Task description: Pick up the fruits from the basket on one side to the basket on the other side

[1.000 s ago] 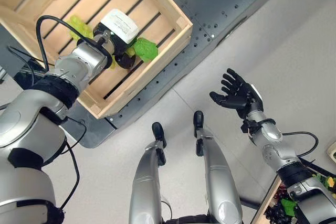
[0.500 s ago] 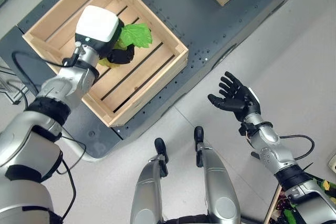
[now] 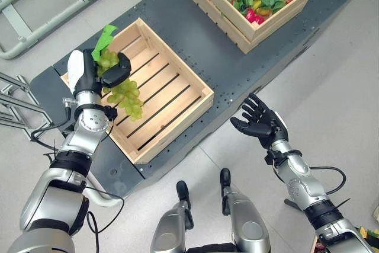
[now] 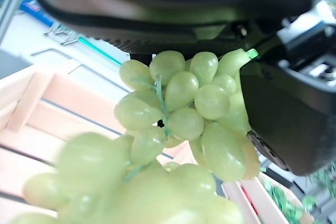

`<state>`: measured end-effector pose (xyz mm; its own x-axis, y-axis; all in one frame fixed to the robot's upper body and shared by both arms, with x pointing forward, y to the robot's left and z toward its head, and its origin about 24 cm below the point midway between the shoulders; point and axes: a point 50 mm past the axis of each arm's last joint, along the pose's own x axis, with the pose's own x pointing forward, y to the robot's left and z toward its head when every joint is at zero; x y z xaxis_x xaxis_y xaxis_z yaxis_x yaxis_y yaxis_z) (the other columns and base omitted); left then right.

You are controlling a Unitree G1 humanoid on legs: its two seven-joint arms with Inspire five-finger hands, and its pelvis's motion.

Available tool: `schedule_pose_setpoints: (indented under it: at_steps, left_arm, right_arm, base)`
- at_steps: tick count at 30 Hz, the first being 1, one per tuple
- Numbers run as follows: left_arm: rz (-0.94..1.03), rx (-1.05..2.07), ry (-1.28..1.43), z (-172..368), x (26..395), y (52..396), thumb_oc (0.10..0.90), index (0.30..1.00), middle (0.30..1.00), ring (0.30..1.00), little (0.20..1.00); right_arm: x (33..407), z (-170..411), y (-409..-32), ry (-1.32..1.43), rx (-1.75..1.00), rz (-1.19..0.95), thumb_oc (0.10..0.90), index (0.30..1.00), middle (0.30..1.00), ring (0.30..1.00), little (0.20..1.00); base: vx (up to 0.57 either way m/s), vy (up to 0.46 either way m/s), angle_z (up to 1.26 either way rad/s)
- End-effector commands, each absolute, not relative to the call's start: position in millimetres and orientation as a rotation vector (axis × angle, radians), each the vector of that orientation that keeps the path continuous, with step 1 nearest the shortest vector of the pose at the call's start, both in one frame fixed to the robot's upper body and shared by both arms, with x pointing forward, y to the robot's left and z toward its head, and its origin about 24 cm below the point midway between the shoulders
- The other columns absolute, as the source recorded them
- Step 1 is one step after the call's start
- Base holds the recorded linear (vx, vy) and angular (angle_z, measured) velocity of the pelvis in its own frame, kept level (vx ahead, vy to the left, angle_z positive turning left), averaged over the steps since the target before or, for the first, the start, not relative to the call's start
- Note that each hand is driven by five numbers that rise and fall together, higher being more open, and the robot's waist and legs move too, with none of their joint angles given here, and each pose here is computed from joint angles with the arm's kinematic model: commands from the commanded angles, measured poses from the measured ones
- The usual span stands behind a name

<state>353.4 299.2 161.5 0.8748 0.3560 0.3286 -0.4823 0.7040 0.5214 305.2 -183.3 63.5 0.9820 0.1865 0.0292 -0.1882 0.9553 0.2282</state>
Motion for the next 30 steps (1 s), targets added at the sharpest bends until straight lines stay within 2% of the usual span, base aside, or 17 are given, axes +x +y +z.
schedule_pose_setpoints:
  at_steps: [1,9,19,30]
  left_arm:
    - [0.435,0.441,-0.430,193,351,287,0.400,0.300,0.300,0.300,0.300]
    - [0.211,0.351,-0.421,175,349,254,0.400,0.300,0.300,0.300,0.300]
    - [-0.025,0.367,-0.453,192,354,219,0.400,0.300,0.300,0.300,0.300]
    - [-0.230,0.430,-0.473,200,355,175,0.400,0.300,0.300,0.300,0.300]
  right_arm:
    - [299,88,-182,-0.165,0.241,0.278,0.800,0.900,0.900,0.900,0.900]
    - [296,78,-154,-0.102,0.289,0.394,0.800,0.900,0.900,0.900,0.900]
    - [301,80,-111,0.000,0.348,0.559,0.800,0.900,0.900,0.900,0.900]
    - [307,81,-79,0.060,0.402,0.616,0.800,0.900,0.900,0.900,0.900]
  base:
    - [0.07,-0.063,0.07]
    - [0.08,-0.079,0.09]
    - [-0.01,-0.068,0.08]
    - [-0.02,-0.030,0.06]
